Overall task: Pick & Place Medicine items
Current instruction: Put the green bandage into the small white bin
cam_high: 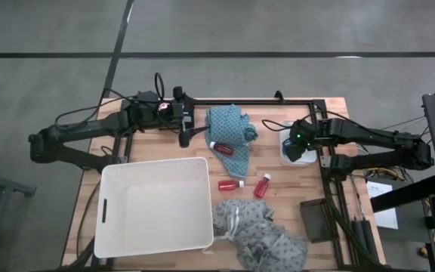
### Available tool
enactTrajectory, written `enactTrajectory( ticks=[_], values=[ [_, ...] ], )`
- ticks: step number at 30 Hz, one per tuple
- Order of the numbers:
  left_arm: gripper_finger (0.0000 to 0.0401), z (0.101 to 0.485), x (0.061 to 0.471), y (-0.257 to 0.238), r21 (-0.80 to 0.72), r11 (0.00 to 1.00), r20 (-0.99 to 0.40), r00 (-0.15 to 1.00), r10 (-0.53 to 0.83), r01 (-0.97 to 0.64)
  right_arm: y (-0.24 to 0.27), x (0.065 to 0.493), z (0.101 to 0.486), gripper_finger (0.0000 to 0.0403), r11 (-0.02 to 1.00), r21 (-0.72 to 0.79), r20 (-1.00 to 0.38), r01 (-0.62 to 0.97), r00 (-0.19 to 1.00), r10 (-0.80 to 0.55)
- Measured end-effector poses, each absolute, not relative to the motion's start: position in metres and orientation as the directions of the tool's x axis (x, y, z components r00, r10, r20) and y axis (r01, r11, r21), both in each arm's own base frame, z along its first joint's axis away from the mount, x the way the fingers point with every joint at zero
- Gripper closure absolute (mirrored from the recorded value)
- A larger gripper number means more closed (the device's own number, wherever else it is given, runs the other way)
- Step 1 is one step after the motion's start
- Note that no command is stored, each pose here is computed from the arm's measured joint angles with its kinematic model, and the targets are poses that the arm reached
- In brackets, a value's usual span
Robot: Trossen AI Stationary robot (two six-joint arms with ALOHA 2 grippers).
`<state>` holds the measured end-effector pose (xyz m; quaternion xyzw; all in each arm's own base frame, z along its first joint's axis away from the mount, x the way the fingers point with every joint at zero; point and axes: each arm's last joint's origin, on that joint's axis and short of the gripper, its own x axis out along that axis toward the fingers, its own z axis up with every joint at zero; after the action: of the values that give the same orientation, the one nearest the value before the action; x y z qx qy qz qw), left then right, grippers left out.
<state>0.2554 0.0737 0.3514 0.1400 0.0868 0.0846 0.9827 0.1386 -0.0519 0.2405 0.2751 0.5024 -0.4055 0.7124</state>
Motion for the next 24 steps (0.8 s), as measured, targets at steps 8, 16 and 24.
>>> enactTrajectory(
  ticks=[8, 16, 24],
  values=[
    [0.0006, 0.3462, 0.2546, 0.0735, 0.285, 0.950, -0.200, 0.962, 0.188, -0.126, -0.0519, 0.1386, 0.2405, 0.0227, 0.519, -0.015, -0.939, 0.855, 0.166, -0.301],
    [0.0006, 0.3414, 0.2535, 0.0732, 0.277, 0.954, -0.249, 0.951, 0.185, -0.113, -0.0519, 0.1386, 0.2405, 0.0227, 0.523, -0.017, -0.939, 0.852, 0.166, -0.301],
    [0.0006, 0.3410, 0.2535, 0.0732, 0.276, 0.955, -0.252, 0.950, 0.184, -0.112, -0.0518, 0.1385, 0.2404, 0.0210, 0.545, -0.027, -0.939, 0.838, 0.165, -0.300]
  ],
)
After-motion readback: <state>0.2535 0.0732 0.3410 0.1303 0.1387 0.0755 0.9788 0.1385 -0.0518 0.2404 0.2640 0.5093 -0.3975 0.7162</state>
